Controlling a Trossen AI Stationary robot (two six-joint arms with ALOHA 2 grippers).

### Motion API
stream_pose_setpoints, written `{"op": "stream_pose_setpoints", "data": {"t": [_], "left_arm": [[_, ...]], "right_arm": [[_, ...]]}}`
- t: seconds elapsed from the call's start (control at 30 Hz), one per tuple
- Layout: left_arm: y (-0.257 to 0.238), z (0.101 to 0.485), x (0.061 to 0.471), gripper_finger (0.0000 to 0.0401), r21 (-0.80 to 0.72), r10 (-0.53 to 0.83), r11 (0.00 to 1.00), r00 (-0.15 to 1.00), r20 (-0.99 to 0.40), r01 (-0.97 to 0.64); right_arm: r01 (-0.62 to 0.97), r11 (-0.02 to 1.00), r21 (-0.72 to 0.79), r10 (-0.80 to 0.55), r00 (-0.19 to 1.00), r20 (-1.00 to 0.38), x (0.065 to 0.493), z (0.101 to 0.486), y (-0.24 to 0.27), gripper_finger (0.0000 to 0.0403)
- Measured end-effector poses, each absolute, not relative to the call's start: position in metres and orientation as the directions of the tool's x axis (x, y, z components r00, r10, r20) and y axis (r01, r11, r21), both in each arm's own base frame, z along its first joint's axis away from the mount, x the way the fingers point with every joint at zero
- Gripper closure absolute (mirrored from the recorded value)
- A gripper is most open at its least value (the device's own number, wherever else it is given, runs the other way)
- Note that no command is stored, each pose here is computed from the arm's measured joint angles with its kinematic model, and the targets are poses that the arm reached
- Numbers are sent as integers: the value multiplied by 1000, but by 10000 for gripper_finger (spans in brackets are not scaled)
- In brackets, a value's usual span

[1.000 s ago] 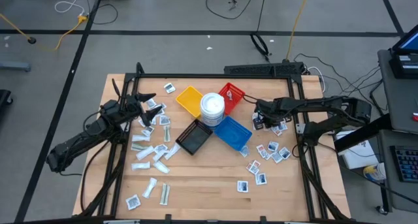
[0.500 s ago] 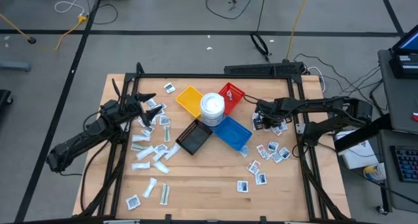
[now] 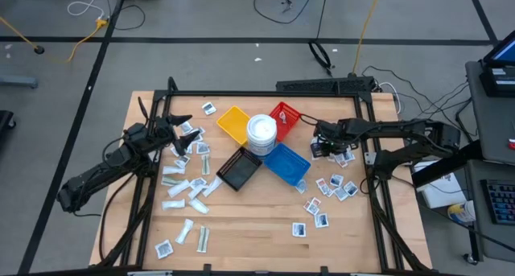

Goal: Pick & Place First Aid Supplies
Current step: Put the ointment pack into the red bin

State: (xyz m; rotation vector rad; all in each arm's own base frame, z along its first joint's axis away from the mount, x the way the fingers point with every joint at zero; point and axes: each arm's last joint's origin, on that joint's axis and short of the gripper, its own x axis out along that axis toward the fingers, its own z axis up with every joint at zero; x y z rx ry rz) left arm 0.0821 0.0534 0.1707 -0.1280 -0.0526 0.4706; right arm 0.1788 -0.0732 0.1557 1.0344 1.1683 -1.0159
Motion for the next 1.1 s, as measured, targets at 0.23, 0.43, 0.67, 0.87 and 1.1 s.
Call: {"op": "stream_pose_setpoints", "data": {"t": [0.23,0.43,0.67,0.87,1.1], "left_arm": [[53,171,82,9,-135,455,883,890,21,-449],[53,171,82,9,-135,455,883,890,21,-449],[53,171,82,9,-135,455,883,890,21,-449],[53,171,82,9,-135,455,883,890,20,-449],[53,171,82,9,-135,455,883,890,20,-449]], "right_arm": [[981,188,52,-115,74,-991,177,156,-74,272],[987,150,55,-115,72,-991,176,156,-74,271],[989,144,22,-132,41,-990,174,154,-74,271],[992,130,-2,-97,10,-995,169,141,-69,271],[991,137,5,-79,16,-997,169,137,-69,293]]}}
